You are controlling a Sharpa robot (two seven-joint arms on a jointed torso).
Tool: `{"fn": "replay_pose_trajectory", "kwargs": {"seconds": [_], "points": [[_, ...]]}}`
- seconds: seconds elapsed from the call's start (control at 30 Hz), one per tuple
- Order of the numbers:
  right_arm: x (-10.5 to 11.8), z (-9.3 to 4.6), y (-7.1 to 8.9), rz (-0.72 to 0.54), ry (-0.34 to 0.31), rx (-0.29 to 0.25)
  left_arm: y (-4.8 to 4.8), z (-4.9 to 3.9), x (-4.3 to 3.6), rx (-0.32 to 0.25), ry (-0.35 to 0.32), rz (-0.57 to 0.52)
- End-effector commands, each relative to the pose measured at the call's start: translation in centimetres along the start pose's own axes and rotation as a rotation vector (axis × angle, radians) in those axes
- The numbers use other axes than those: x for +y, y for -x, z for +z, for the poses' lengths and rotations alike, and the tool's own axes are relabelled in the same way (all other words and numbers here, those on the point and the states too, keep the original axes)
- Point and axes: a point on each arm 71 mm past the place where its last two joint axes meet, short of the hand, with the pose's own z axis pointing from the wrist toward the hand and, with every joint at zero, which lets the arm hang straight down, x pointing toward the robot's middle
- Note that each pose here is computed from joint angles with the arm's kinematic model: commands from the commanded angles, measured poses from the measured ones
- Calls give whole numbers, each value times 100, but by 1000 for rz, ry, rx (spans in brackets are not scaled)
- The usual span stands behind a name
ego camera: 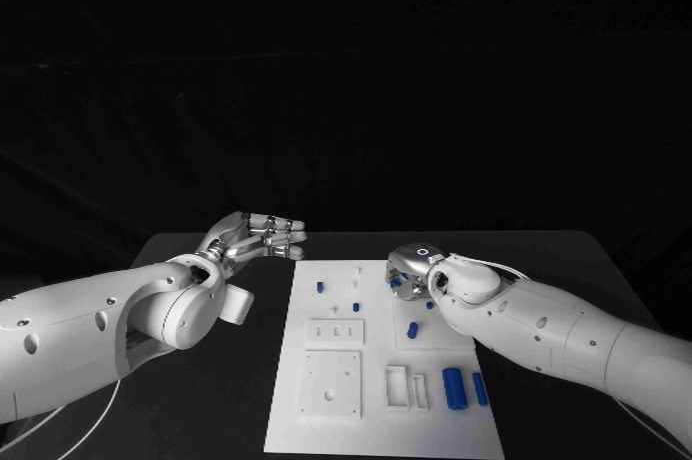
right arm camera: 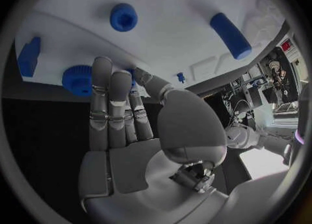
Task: Assemble the parts on the task board
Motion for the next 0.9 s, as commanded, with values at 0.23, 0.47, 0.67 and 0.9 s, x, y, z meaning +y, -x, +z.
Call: {"fn": "replay_pose_trajectory", "kwargs": {"seconds": [0.23,0.47,0.67,0.9], "points": [[47,-26,87,-7,-17,-111,-10,8,-11,10,-2,1],[186,10,145,1,-7,-153,-12,13,-9,9,0,2],[314,63,208,6,-5,-204,-24,19,-11,11,1,1],[454,141,255,11,-1,-242,-51,37,-18,17,0,2]]}}
